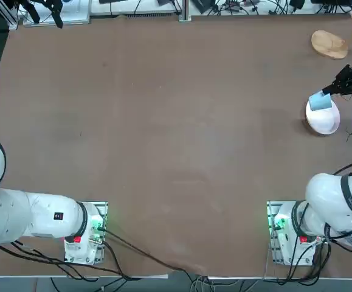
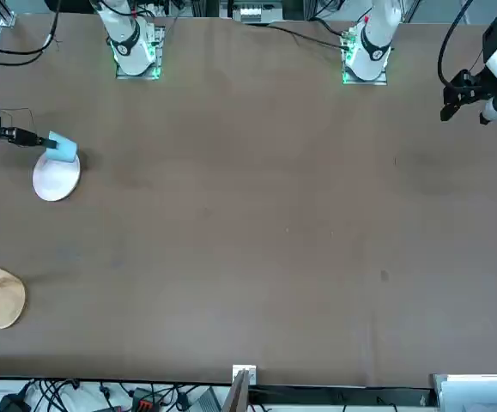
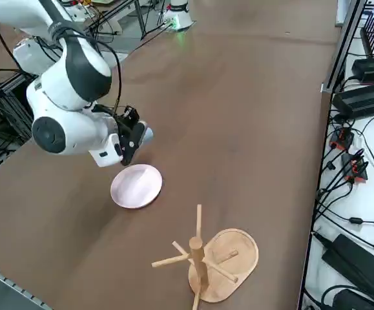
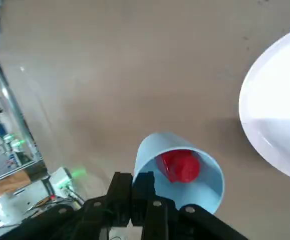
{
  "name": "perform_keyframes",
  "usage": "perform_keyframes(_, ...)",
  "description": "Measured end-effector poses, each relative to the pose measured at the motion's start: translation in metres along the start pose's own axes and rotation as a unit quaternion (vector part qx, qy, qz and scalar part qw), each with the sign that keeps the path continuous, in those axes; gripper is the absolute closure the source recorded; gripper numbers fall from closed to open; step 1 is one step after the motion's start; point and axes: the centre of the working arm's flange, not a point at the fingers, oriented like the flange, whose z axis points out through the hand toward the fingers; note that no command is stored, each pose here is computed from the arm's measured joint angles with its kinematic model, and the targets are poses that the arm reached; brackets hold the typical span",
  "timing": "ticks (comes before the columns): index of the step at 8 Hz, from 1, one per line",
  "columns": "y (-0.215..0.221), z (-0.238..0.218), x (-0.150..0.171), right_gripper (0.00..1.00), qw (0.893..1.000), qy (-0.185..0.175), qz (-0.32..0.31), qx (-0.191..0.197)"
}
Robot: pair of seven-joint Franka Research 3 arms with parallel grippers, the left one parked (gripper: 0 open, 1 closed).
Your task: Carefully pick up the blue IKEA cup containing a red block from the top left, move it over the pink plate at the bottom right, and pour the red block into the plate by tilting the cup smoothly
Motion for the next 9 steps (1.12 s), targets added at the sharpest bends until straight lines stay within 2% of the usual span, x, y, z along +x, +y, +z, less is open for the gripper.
perform_keyframes(3, 0.037, -0.01, -0.003, 0.98, 0.996, -0.015, -0.06, 0.071)
perform_keyframes(5, 0.057, -0.012, -0.005, 0.98, 0.99, -0.022, -0.092, 0.104)
perform_keyframes(9, 0.081, -0.006, -0.001, 0.98, 0.977, -0.028, -0.106, 0.181)
